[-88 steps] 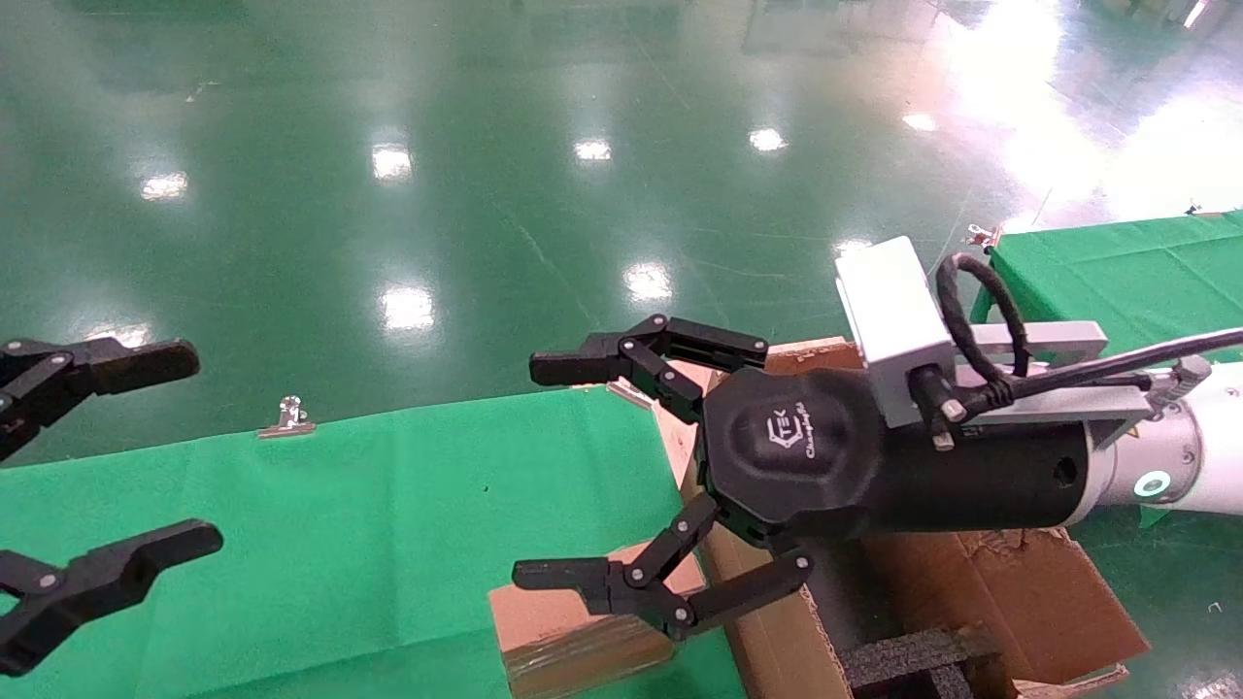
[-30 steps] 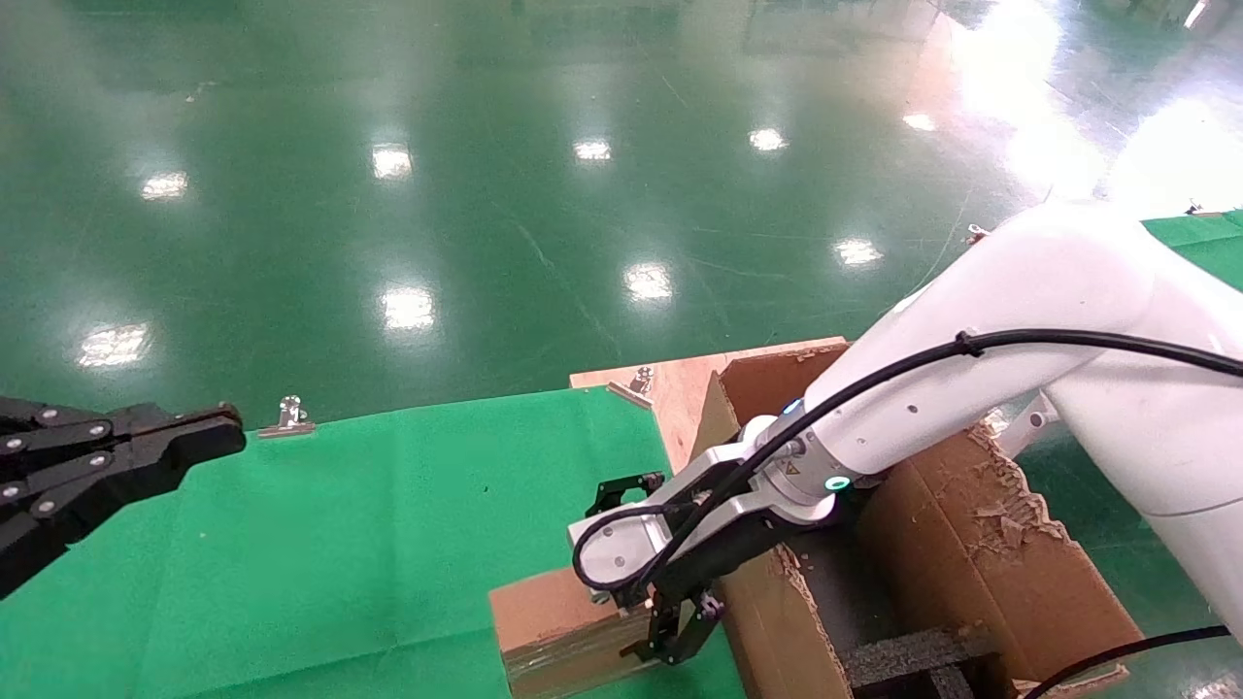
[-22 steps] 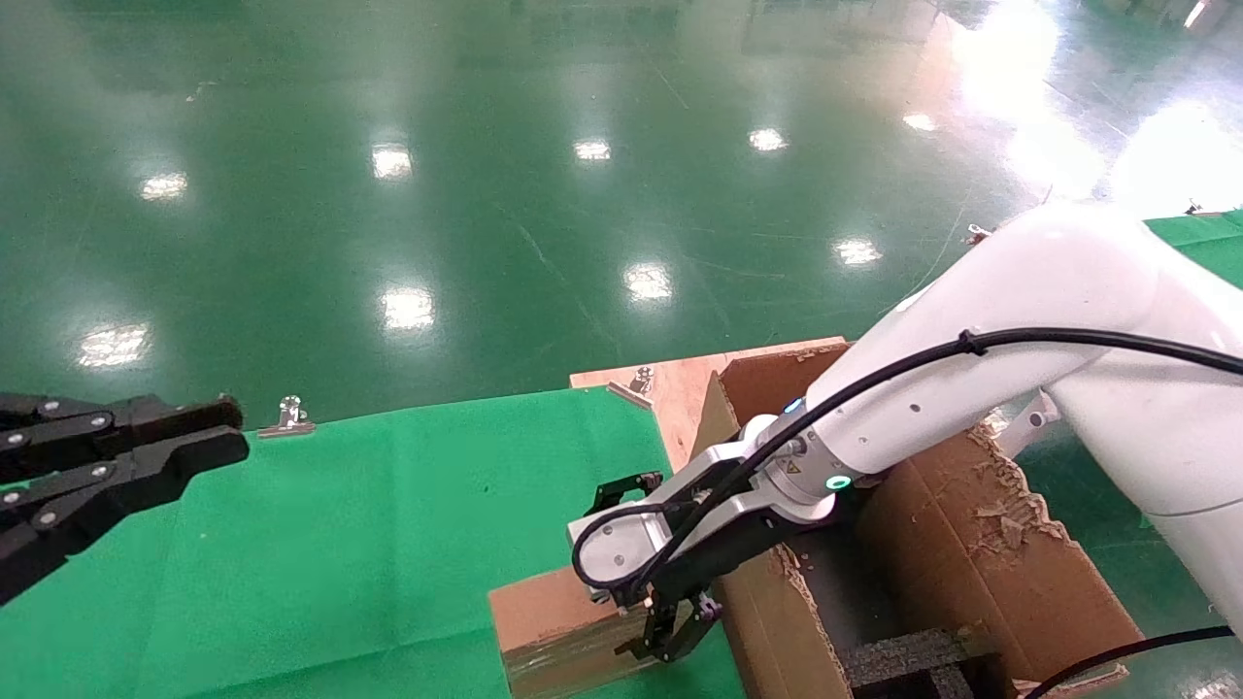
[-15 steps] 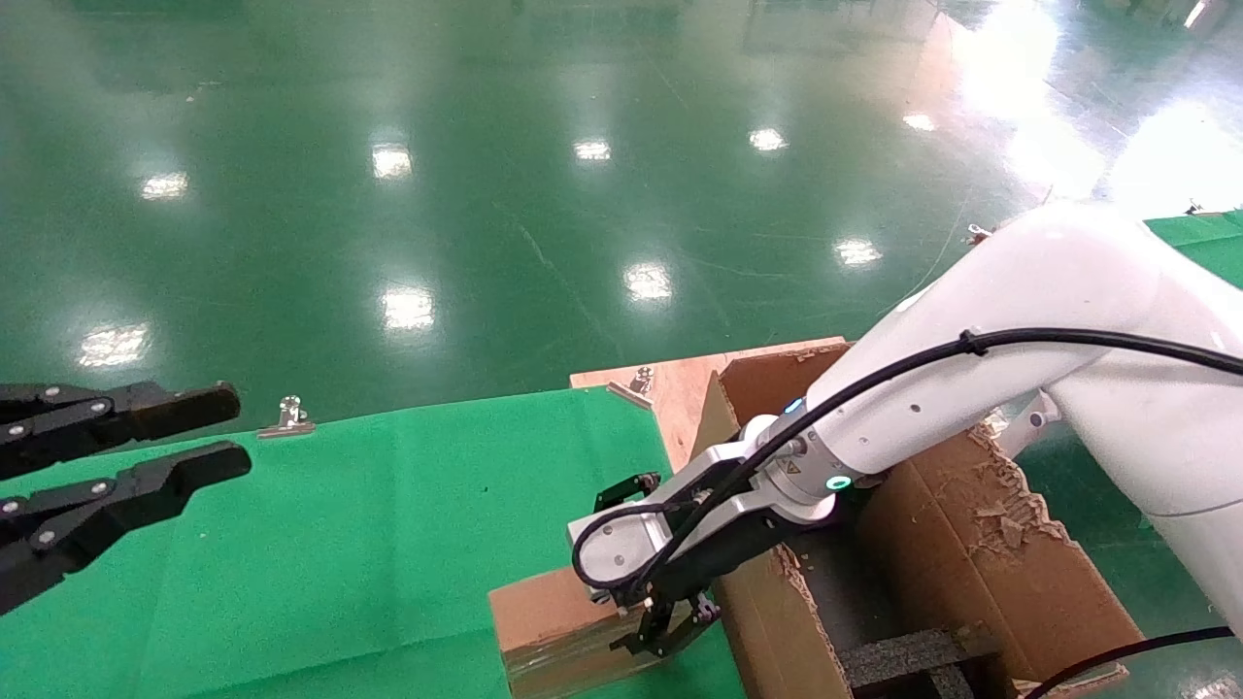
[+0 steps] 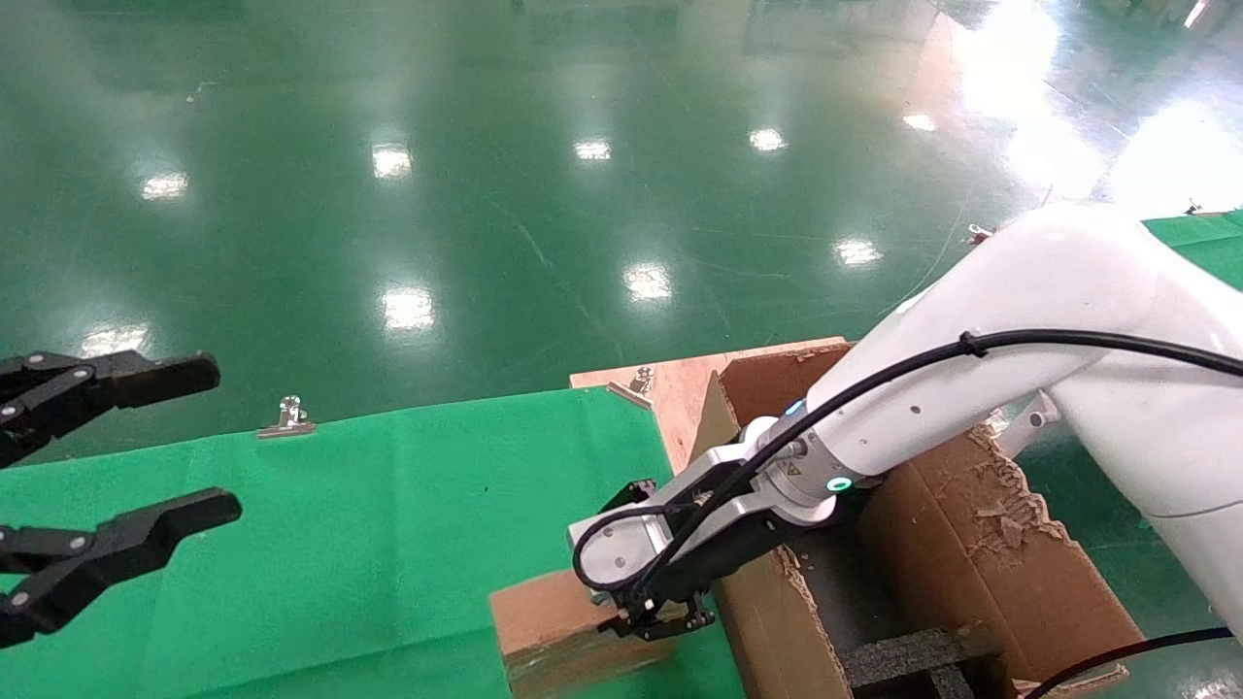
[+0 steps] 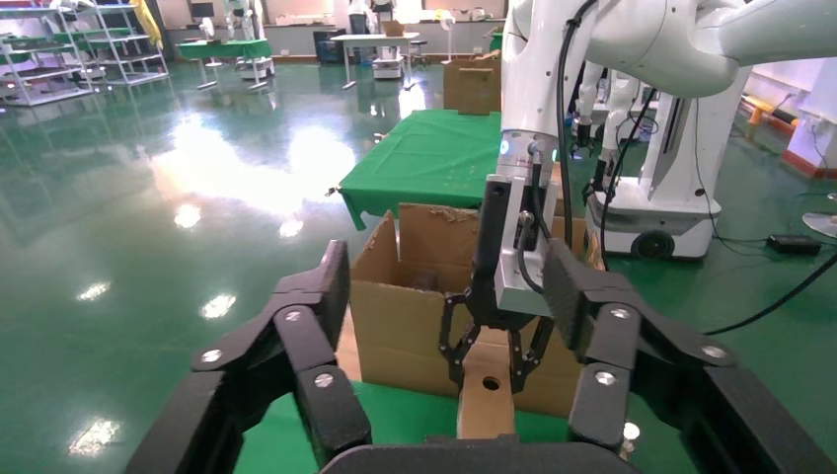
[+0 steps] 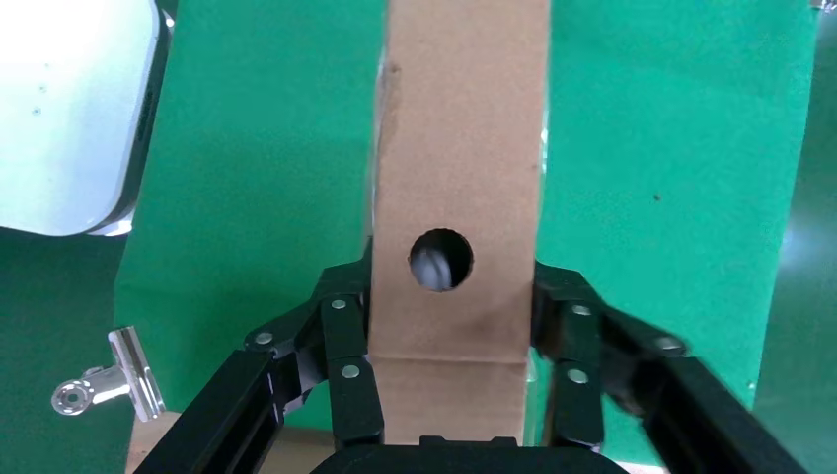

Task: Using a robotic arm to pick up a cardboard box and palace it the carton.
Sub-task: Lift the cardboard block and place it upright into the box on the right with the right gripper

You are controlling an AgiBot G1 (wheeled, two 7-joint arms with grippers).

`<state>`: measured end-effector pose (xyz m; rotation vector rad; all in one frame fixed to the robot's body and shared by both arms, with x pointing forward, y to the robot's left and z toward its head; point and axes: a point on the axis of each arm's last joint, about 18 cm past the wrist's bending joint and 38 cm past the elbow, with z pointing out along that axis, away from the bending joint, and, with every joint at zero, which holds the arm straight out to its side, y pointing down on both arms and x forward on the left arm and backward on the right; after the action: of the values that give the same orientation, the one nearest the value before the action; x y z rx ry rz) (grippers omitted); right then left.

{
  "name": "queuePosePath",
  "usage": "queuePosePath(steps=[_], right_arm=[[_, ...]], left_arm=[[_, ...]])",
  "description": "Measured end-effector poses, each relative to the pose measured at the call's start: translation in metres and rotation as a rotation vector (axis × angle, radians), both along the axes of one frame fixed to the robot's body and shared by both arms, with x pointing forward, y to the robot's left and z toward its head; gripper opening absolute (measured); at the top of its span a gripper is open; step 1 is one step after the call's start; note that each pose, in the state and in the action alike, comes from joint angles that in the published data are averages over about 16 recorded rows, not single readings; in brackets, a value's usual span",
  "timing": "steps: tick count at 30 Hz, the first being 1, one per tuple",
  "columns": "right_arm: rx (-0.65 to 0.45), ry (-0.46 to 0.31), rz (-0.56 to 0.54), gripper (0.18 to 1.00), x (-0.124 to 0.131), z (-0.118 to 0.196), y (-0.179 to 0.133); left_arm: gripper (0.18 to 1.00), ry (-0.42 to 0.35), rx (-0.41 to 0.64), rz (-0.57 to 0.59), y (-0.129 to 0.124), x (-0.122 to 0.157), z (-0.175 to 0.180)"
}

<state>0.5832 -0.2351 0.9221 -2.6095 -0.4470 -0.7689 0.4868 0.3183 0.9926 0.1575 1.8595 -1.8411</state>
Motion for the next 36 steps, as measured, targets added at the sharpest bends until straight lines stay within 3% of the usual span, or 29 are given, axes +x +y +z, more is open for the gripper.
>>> queuePosePath(steps=[10, 19, 28, 36], right_arm=[[0.013, -0.017, 0.0, 0.39, 0.002, 0.015, -0.003], [0.06, -0.097, 0.024, 0.323, 0.001, 0.079, -0.014], [0.099, -0.192, 0.062, 0.309, -0.016, 0.157, -0.026], [0.097, -0.211, 0.059, 0.304, -0.031, 0.187, -0.037]], left_arm=[[0.809, 0.0, 0.0, 0.0, 0.0, 0.0, 0.0], [0.95, 0.0, 0.0, 0.0, 0.0, 0.0, 0.0], [0.994, 0.0, 0.0, 0.0, 0.0, 0.0, 0.0], [1.001, 0.0, 0.0, 0.0, 0.0, 0.0, 0.0]])
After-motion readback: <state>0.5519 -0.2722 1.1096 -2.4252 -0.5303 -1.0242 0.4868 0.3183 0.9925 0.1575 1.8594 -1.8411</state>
